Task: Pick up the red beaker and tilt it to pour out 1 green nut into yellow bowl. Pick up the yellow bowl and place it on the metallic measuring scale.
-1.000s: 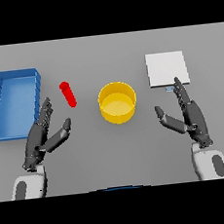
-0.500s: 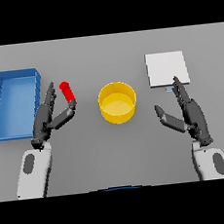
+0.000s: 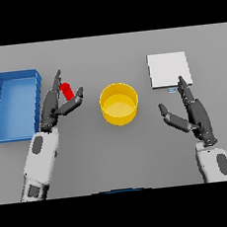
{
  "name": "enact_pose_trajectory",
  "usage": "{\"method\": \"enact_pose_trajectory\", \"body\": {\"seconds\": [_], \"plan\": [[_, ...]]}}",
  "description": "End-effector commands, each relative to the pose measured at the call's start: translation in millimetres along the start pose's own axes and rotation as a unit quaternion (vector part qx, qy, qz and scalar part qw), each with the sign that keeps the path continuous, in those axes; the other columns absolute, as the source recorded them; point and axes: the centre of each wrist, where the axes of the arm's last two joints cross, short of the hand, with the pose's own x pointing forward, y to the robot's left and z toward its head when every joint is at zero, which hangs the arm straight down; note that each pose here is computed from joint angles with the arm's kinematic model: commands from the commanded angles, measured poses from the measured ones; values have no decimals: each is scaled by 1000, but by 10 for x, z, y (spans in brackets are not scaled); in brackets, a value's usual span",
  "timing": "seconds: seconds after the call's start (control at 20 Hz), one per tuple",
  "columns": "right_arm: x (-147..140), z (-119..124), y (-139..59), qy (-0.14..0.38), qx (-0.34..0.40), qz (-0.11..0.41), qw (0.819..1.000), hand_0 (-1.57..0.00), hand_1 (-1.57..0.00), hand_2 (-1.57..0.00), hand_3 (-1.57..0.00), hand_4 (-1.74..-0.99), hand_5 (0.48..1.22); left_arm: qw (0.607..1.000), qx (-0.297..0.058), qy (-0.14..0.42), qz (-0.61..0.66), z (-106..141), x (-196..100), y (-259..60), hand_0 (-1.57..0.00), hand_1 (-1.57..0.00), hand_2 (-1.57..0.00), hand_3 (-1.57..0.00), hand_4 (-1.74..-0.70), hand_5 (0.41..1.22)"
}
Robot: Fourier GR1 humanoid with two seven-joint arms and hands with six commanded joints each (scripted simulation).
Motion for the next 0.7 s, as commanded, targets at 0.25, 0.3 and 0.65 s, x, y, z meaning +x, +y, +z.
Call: {"method": "enact_pose_trajectory", "body": {"seconds": [0.25, 0.3, 0.65], "plan": [[12, 12, -9, -3, -3, -7, 1000, 1, 1, 1, 1, -1303, 646, 1000, -1, -14, 22, -131, -90, -80, 1, 1, -1, 1, -1331, 709], [2, 3, 6, -3, -3, -7, 1000, 1, 1, 1, 1, -1301, 647, 999, 3, -18, 26, -145, -83, -89, 1, -6, -50, -30, -1347, 726], [23, 3, 16, 3, -3, -6, 1000, 1, 1, 1, 1, -1291, 649, 998, 23, -25, 55, -245, -75, -193, -1167, -1155, -1153, -1081, -1529, 1043]]}}
